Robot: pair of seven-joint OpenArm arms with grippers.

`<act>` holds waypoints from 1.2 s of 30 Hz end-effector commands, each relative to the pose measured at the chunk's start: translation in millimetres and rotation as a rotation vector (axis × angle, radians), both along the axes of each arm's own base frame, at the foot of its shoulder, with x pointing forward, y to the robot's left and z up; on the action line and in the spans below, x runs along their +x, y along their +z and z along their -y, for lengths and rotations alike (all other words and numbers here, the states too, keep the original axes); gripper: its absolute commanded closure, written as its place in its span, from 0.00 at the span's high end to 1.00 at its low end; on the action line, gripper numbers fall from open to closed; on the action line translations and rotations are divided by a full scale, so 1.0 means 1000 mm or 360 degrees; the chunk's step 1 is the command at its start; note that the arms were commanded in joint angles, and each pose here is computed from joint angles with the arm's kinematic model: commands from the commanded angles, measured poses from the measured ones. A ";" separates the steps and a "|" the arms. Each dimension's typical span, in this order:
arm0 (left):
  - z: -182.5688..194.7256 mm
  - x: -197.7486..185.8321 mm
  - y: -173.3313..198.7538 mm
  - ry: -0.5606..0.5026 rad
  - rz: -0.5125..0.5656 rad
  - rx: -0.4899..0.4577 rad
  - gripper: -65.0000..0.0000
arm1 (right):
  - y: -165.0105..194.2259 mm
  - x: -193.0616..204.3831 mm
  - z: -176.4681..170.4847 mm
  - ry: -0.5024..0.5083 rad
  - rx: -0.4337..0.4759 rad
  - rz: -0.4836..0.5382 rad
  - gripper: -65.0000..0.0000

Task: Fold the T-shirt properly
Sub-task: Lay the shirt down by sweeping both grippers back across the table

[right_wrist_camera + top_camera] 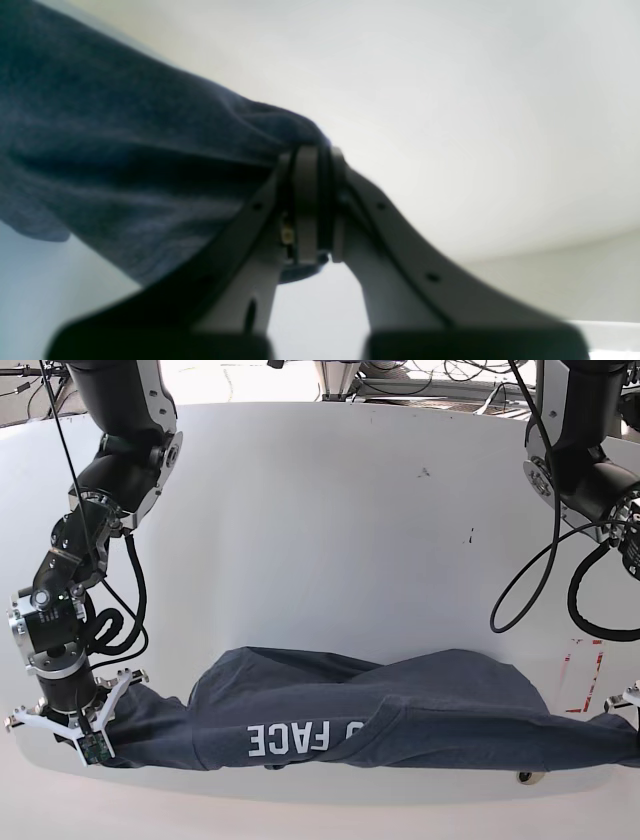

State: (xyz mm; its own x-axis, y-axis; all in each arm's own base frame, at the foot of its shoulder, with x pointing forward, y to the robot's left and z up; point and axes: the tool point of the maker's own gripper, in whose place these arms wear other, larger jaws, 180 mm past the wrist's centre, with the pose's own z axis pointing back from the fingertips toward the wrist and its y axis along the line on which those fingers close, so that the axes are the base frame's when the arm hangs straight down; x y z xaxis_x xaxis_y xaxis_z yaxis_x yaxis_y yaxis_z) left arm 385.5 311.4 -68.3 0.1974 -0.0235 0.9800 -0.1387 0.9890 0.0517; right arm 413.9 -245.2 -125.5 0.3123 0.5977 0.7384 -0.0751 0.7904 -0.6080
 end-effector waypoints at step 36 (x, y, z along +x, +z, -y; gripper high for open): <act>-0.020 -0.186 -0.213 -0.0037 -0.0966 -0.0375 0.00 | -0.203 -0.141 -0.012 -0.0190 0.0417 -0.0690 0.00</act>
State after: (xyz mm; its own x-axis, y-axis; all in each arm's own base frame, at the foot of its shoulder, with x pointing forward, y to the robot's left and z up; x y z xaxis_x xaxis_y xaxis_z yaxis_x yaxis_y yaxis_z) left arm 195.4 326.5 -291.6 0.7413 0.1875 0.6445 -0.1384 0.9823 -0.1265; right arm 267.2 -235.5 -339.3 0.7107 0.3506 0.6099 -0.1887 0.9302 -0.3149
